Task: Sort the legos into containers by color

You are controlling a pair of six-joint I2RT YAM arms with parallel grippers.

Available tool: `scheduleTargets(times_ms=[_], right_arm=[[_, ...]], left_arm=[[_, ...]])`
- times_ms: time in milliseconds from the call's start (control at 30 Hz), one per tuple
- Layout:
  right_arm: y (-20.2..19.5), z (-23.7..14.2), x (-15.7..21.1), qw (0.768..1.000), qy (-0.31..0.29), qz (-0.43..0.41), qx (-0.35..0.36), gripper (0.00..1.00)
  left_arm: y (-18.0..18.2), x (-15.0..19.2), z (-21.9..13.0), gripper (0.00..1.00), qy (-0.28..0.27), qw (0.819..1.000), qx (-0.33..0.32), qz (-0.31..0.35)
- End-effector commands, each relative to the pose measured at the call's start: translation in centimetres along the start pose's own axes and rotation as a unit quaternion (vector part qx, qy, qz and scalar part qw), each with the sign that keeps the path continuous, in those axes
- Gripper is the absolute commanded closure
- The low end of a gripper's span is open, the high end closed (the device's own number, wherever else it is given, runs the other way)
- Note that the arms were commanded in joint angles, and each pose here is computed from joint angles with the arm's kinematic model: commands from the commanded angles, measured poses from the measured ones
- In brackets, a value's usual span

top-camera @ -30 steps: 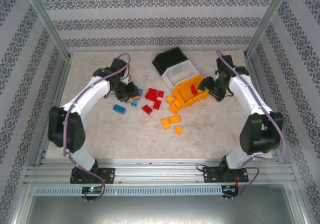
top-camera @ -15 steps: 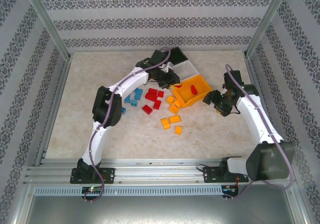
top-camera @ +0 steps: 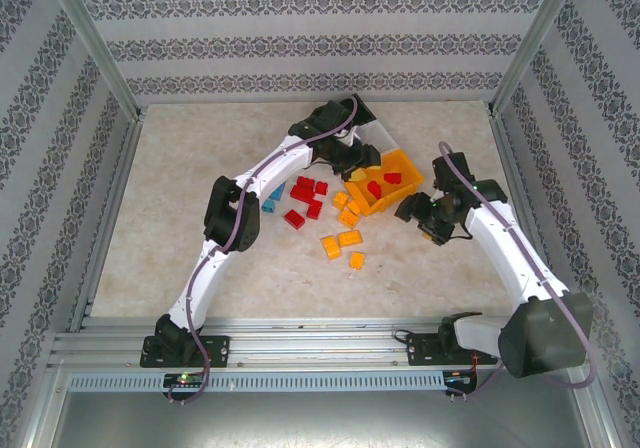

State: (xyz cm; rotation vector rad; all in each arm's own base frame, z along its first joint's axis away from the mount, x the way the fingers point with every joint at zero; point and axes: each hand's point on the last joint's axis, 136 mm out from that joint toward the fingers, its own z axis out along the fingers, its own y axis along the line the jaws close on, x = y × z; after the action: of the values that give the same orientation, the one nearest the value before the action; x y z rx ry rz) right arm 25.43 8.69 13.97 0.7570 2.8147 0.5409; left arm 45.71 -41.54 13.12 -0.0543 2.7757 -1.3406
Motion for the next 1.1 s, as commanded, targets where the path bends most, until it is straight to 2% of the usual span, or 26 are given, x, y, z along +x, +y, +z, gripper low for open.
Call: scheduleTargets(times_ms=[0,133,267,367,533,600,700,1067], right_arm=[[0.8,1.1,0.0,1.000,0.008,-0.017,0.019,0.30],[2.3,3.4,1.9,0.996,0.051,-0.065,0.036,0.30],[3.7,5.9,4.2,0.988,0.089,-0.111,0.056,0.30],[4.8,7.8,5.8,0.983,0.112,-0.135,0.060,0.30],[5.7,10.4,7.6,0.972,0.140,-0.169,0.082,0.31],[5.8,10.9,7.7,0.970,0.145,-0.174,0.088,0.31],[5.6,11.7,7.9,0.968,0.151,-0.174,0.096,0.33],[4.3,13.7,8.7,0.963,0.171,-0.167,0.127,0.38]], left_arm=[[-2.0,0.8,-2.4,0.41,0.001,1.000,0.001,0.023],[-1.6,1.8,-5.8,0.40,-0.010,0.996,-0.052,0.070],[0.9,3.1,-10.2,0.39,-0.030,0.986,-0.129,0.101],[4.0,4.3,-13.3,0.39,-0.055,0.979,-0.175,0.091],[10.6,7.0,-17.1,0.39,-0.088,0.973,-0.211,0.022],[12.8,8.0,-17.8,0.39,-0.092,0.972,-0.217,-0.014],[14.3,9.2,-18.5,0.39,-0.097,0.971,-0.215,-0.036],[14.4,9.9,-19.1,0.38,-0.090,0.970,-0.225,-0.026]])
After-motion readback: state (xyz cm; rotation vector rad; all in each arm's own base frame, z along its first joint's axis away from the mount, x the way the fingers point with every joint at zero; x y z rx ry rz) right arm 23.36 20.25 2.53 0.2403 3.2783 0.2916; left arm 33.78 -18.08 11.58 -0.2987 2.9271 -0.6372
